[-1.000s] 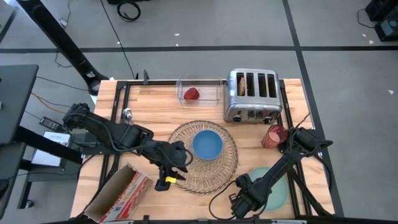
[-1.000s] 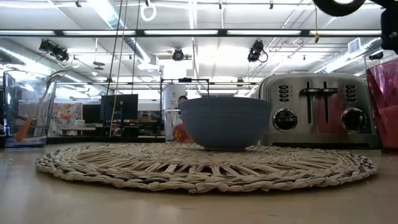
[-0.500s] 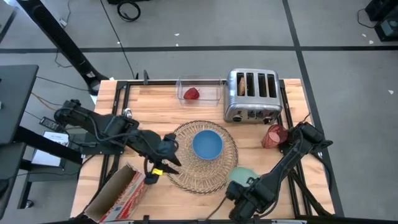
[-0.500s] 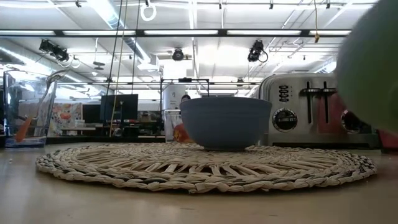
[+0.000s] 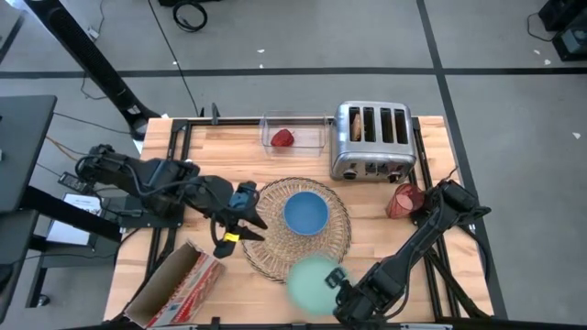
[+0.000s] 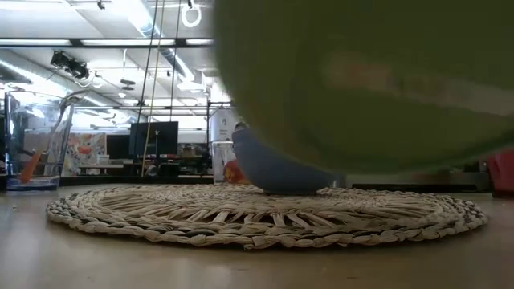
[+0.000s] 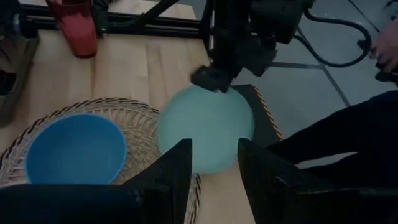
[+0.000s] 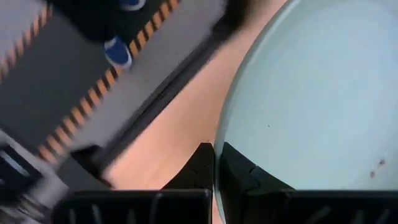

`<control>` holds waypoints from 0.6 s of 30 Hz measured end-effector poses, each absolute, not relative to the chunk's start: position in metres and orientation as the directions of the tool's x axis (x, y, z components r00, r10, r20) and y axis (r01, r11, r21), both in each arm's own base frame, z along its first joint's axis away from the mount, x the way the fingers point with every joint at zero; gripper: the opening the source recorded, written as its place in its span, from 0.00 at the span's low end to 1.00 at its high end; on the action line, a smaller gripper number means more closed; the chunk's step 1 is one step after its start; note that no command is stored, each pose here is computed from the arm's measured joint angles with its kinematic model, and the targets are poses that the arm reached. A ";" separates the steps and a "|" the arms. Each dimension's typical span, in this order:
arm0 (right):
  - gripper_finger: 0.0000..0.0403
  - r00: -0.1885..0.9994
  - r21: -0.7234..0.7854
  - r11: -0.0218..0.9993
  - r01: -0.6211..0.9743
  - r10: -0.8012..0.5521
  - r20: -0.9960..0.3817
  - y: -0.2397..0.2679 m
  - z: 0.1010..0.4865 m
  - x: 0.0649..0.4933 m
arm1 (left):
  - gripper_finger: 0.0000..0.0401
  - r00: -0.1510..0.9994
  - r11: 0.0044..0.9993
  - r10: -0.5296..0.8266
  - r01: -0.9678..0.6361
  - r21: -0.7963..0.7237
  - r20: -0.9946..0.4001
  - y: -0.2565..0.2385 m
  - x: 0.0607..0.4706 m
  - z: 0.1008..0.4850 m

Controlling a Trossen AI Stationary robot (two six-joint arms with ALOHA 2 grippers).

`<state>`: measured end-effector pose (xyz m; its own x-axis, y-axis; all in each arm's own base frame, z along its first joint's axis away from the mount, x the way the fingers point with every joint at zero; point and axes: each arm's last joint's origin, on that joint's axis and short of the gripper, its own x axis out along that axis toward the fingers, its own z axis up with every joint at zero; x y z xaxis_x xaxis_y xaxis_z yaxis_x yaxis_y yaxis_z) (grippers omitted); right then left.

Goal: Arrange a breakfast setting
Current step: Put the light blue plate on the brown table mat to the bottom left of the blue bowl

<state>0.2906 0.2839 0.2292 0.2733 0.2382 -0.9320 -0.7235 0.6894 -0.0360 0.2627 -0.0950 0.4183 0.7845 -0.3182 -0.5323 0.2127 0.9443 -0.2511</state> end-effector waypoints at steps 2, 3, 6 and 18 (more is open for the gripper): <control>0.03 0.292 -0.110 0.600 -0.792 0.216 -0.932 0.281 0.224 0.293 | 0.34 0.786 0.946 -0.313 0.206 -0.251 -0.534 -0.093 0.264 0.418; 0.03 0.306 -0.138 0.565 -0.814 0.215 -0.927 0.279 0.222 0.295 | 0.34 0.787 0.947 -0.308 0.202 -0.249 -0.534 -0.093 0.264 0.418; 0.03 0.341 -0.214 0.495 -0.843 0.183 -0.922 0.268 0.213 0.304 | 0.34 0.796 0.950 -0.297 0.191 -0.247 -0.528 -0.092 0.265 0.418; 0.03 0.513 -0.440 0.365 -0.821 0.131 -0.848 0.214 0.192 0.351 | 0.34 0.833 0.944 -0.301 0.190 -0.270 -0.464 -0.093 0.268 0.424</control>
<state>0.3514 0.2135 0.1916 0.5129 0.1306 -0.8484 -0.8205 0.3650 -0.4399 0.2683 -0.0929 0.4245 0.8332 -0.3007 -0.4640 0.1903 0.9439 -0.2700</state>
